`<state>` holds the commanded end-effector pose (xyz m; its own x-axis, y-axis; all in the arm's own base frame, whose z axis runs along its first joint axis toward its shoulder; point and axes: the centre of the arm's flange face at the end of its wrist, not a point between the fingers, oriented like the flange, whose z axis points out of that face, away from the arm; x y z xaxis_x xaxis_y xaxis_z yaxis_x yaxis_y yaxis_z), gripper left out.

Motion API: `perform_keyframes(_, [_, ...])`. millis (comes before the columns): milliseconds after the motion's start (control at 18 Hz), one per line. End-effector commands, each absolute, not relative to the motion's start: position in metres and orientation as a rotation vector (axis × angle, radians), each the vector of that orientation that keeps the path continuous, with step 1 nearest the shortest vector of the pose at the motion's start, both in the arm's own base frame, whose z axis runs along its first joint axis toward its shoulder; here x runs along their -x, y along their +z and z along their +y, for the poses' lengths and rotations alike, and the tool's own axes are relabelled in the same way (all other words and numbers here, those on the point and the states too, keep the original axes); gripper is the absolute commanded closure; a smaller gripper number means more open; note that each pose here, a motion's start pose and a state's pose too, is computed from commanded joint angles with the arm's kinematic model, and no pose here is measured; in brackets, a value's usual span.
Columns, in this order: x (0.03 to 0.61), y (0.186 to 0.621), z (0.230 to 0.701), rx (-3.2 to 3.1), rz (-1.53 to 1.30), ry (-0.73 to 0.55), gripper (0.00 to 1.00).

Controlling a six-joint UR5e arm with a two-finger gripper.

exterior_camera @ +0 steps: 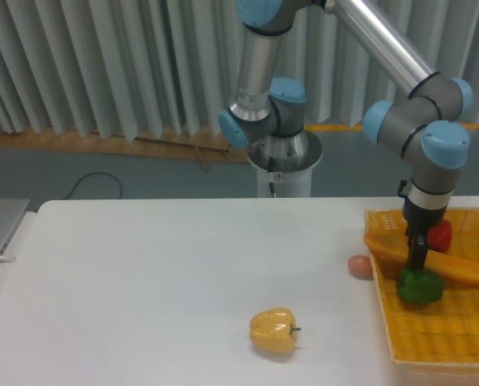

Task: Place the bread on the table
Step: 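Close the gripper around the middle of the orange bread loaf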

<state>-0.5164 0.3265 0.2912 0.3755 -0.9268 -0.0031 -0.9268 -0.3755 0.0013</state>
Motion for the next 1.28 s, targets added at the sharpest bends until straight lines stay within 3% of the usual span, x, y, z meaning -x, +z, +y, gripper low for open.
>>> perform_keyframes(389, [0.522, 0.286, 0.334, 2.609, 1.755, 0.031, 0.0])
perform_keyframes(611, [0.523, 0.314, 0.327, 2.625, 1.759, 0.08, 0.0])
perform_keyframes(722, [0.518, 0.316, 0.324, 2.618, 1.746, 0.011, 0.0])
perform_keyframes(1278, [0.497, 0.314, 0.317, 2.562, 1.676, -0.005, 0.0])
